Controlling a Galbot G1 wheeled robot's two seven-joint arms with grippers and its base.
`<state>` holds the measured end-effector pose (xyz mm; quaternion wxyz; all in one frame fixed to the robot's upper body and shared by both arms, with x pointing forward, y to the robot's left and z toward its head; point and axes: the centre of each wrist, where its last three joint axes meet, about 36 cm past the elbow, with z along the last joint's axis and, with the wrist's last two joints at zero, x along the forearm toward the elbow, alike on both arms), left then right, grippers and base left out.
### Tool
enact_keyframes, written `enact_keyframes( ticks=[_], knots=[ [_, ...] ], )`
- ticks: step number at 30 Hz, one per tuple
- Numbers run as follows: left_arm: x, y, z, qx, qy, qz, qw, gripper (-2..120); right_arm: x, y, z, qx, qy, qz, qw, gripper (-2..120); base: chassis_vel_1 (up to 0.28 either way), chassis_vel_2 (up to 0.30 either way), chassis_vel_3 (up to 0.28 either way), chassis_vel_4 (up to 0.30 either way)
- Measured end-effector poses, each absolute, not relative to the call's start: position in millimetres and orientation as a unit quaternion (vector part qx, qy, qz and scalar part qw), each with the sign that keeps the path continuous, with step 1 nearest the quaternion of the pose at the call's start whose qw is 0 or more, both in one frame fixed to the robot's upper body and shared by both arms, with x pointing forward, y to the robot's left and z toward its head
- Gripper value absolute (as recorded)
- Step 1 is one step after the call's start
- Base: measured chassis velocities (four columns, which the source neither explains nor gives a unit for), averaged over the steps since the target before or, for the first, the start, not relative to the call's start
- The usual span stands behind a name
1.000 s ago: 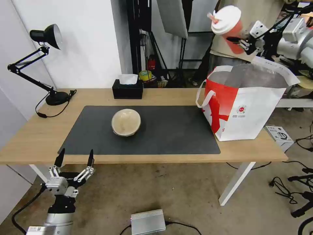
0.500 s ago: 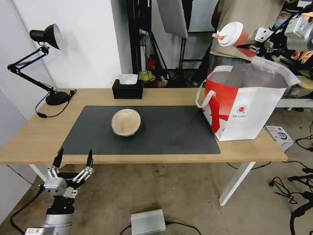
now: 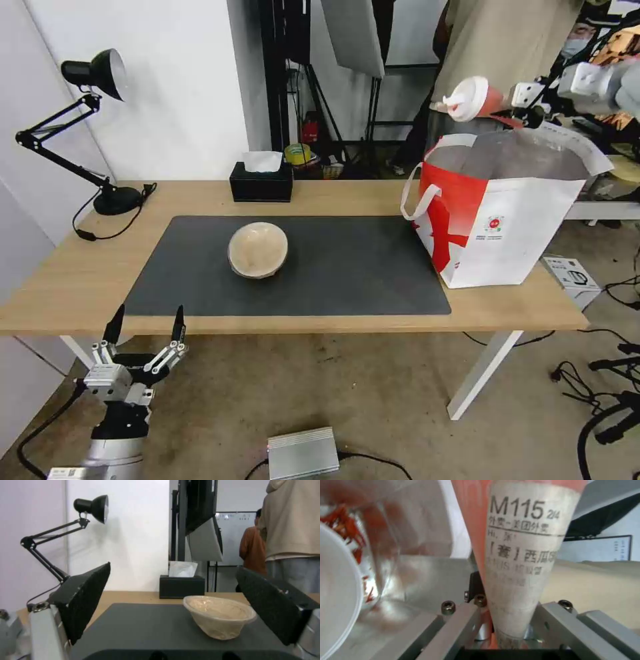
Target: Pick up the trash from the table and place it into the takeout bag.
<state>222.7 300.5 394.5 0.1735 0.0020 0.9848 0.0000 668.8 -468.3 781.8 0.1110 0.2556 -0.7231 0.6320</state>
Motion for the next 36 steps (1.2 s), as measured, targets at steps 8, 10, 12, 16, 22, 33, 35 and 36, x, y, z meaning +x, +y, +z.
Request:
enact_keyframes(
  ticks=[8,10,12,16,22,33,35,36],
  knots=[
    [224.7,297.0,394.8,0.001,0.984,-0.005,0.178,100,673.8,-484.7,754.0,0.264,-0.717,0.629,0.139,4,0.0,0.0,0.0,0.0],
    [225.0,296.6,395.0,0.001,0.984,-0.005,0.179,100,674.0,-486.0,751.1,0.265,-0.718,0.629,0.141,4,0.0,0.0,0.0,0.0],
    [225.9,296.0,395.4,0.001,0.984,-0.005,0.179,100,674.6,-490.5,740.8,0.265,-0.717,0.627,0.15,4,0.0,0.0,0.0,0.0],
    [226.3,296.3,395.8,0.002,0.984,-0.005,0.179,100,676.0,-496.9,728.9,0.266,-0.715,0.627,0.158,4,0.0,0.0,0.0,0.0],
    [225.6,295.7,395.3,0.001,0.984,-0.005,0.177,100,677.5,-502.0,721.0,0.264,-0.714,0.627,0.165,4,0.0,0.0,0.0,0.0],
    [224.1,294.3,393.2,-0.001,0.985,-0.006,0.174,100,679.4,-511.7,715.4,0.255,-0.713,0.63,0.171,7,0.0,0.0,0.0,0.0],
    [223.9,294.1,393.0,-0.001,0.985,-0.006,0.174,100,679.8,-511.0,715.4,0.254,-0.714,0.63,0.169,14,0.0,0.0,0.0,0.0],
    [223.8,294.0,393.0,-0.001,0.985,-0.006,0.174,100,679.9,-510.9,715.4,0.253,-0.714,0.63,0.168,21,0.0,0.0,0.0,0.0]
  ],
)
